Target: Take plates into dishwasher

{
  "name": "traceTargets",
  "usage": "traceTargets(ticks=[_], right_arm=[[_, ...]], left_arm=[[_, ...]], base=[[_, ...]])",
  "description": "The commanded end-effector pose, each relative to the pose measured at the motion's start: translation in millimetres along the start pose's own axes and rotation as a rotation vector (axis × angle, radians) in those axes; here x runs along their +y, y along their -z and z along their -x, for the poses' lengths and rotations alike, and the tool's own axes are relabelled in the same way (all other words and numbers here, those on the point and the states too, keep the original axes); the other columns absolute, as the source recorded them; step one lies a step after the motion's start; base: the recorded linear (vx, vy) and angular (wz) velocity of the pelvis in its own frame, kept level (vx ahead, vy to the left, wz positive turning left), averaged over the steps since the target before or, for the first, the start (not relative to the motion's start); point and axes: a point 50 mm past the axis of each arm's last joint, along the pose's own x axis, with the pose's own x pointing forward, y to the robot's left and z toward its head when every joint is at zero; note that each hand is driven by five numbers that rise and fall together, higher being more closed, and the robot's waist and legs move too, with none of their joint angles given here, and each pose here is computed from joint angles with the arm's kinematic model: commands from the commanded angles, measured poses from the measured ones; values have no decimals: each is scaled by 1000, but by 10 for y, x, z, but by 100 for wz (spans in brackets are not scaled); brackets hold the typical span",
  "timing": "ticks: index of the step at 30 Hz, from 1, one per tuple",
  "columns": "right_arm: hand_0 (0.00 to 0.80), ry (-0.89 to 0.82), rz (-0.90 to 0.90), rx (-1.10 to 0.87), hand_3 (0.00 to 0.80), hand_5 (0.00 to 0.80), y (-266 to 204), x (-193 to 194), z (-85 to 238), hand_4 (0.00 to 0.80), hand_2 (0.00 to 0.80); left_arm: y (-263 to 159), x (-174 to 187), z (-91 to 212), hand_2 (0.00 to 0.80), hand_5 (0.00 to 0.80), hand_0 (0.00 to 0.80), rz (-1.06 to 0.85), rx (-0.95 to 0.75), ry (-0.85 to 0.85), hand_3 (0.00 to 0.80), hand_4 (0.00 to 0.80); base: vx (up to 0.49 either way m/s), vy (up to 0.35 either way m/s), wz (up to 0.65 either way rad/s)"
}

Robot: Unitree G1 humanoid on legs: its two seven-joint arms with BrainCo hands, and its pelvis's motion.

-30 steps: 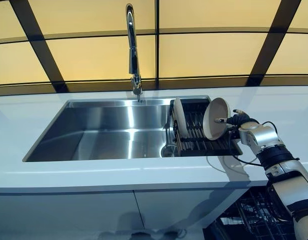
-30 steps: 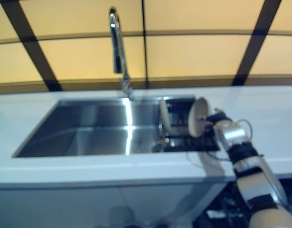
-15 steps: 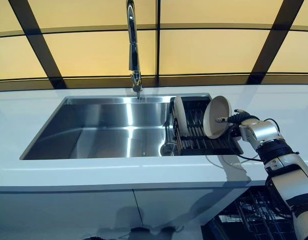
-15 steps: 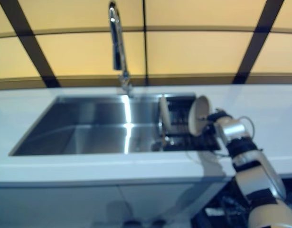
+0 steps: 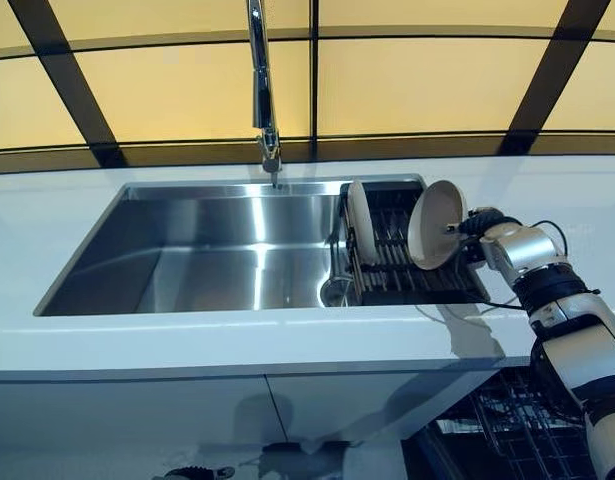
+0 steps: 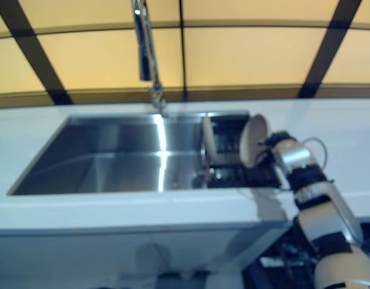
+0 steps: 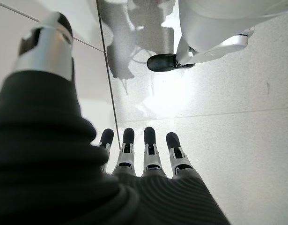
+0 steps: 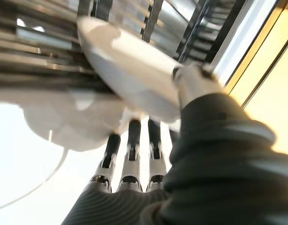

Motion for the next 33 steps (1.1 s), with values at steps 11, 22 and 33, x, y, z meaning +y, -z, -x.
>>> traceTargets(ticks=[11, 22, 33], right_arm=[[800, 51, 56, -60, 800, 800, -312, -231, 35, 800, 800], [800, 132, 82, -98, 800, 800, -388, -417, 30, 800, 800], [800, 210, 106, -141, 800, 800, -443, -646, 77, 800, 800]], left_arm=[[-315, 93, 37, 0, 0, 0, -55, -60, -38, 0, 0], [-192, 116, 11, 0, 0, 0, -88, -28, -31, 0, 0], [-33, 191, -8, 0, 0, 0, -118, -6, -37, 0, 0]], base=[[-15, 1, 5], [1, 4, 1], [3, 1, 0]])
